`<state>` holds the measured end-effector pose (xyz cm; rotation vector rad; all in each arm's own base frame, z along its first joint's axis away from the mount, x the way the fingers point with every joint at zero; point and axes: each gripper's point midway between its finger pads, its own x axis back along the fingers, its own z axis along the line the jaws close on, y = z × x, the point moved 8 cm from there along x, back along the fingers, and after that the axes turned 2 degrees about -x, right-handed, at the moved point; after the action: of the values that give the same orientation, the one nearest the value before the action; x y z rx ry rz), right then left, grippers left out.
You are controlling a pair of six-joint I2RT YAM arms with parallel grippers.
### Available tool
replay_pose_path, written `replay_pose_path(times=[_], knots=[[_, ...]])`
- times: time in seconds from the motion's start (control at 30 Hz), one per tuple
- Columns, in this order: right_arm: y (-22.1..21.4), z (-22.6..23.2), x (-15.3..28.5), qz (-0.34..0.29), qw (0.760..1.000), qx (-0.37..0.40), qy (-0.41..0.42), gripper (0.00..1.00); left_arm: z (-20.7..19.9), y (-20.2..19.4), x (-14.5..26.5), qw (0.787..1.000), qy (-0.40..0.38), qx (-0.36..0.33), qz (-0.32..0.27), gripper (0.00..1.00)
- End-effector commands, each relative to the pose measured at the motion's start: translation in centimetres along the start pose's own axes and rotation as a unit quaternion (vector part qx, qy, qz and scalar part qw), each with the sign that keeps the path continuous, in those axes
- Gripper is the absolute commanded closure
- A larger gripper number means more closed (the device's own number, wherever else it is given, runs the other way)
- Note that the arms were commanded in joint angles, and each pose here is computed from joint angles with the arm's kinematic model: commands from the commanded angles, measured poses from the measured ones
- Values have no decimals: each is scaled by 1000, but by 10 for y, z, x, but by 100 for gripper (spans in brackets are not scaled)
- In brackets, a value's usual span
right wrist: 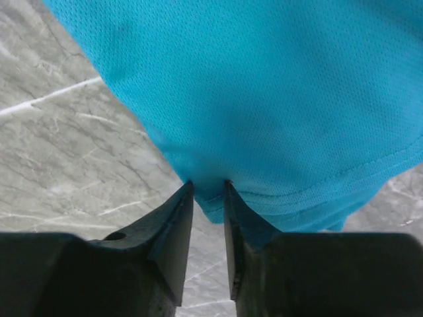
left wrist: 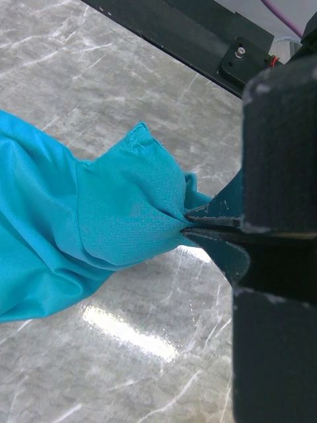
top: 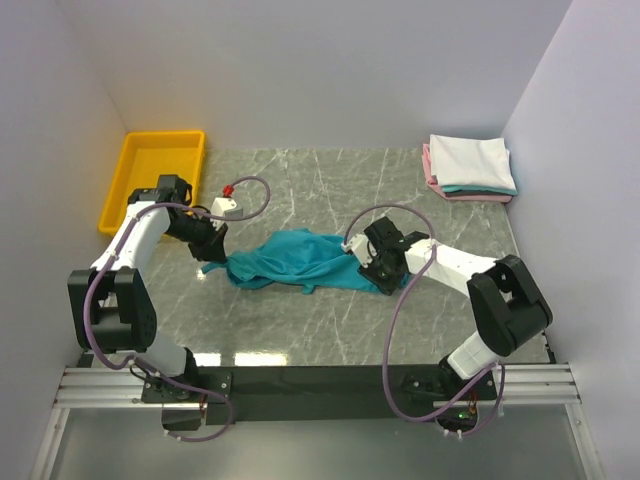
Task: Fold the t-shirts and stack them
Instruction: Flatten the tshirt out
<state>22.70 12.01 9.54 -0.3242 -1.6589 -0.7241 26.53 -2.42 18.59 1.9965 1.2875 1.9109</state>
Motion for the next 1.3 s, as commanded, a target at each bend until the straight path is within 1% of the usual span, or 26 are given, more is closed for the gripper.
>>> replay_pose_path(times=[0.0,0.13,0.23,0.27,0.33,0.37,0.4,0.43,0.47,0.5,0.53,0.57,0.6,0.63,0.7,0.73,0.77,0.83,0.87,0.97,1.07,1.1,1.13,1.17,1.2,1.27], knots=[[3,3,-10,-6,1000,-2,2,66,6,5,2,1000,11,-4,-11,99],[-1,8,-16,5,1000,-2,26,61,7,4,0,1000,10,-2,-9,99],[-7,12,-17,12,999,-1,39,61,9,4,1,1000,12,0,-12,99],[-9,12,-18,16,999,0,39,66,10,4,1,1000,13,2,-13,99],[-11,9,-17,24,999,6,25,83,12,8,4,1000,17,3,-21,99],[-10,7,-14,23,1000,8,15,96,14,10,7,999,22,10,-28,99],[-8,2,-4,13,1000,10,1,100,14,14,11,999,21,12,-36,99],[-6,-3,4,6,1000,9,-12,100,18,23,20,998,35,4,-47,99],[5,-12,18,-13,999,8,-36,100,21,28,27,997,48,16,-55,99],[7,-23,39,-30,998,0,-55,100,26,35,34,995,66,12,-67,99],[23,-35,61,-67,995,-3,-75,100,31,47,49,992,92,3,-83,99],[27,-46,78,-80,992,-9,-102,100,31,55,57,989,108,9,-96,99],[27,-59,100,-94,988,-21,-123,100,36,65,65,985,130,0,-111,99],[40,-73,127,-129,980,-29,-149,100,38,75,77,980,153,-9,-124,99],[46,-88,156,-154,971,-33,-178,100,36,88,90,972,182,-8,-150,99],[51,-99,177,-177,962,-41,-203,100,43,97,99,962,217,-23,-165,99],[53,-104,187,-187,957,-43,-217,100,41,102,106,956,231,-13,-180,99],[57,-114,206,-203,945,-47,-250,100,46,111,117,944,267,-19,-194,99],[62,-118,218,-218,938,-47,-265,100,49,118,127,930,302,-20,-208,99],[68,-131,247,-252,913,-61,-314,100,53,127,143,913,340,-28,-222,99],[69,-139,266,-272,897,-76,-341,100,51,130,144,920,325,-53,-211,99],[69,-141,270,-275,893,-80,-347,100,45,125,138,932,295,-50,-203,99],[70,-142,276,-282,890,-81,-349,100,41,123,134,940,275,-55,-195,99],[69,-142,274,-278,893,-82,-343,100,43,117,126,948,253,-68,-180,99],[69,-141,273,-276,896,-83,-338,100,32,105,112,966,198,-49,-161,99],[64,-137,261,-262,908,-79,-316,100,24,87,91,979,150,-54,-127,99]])
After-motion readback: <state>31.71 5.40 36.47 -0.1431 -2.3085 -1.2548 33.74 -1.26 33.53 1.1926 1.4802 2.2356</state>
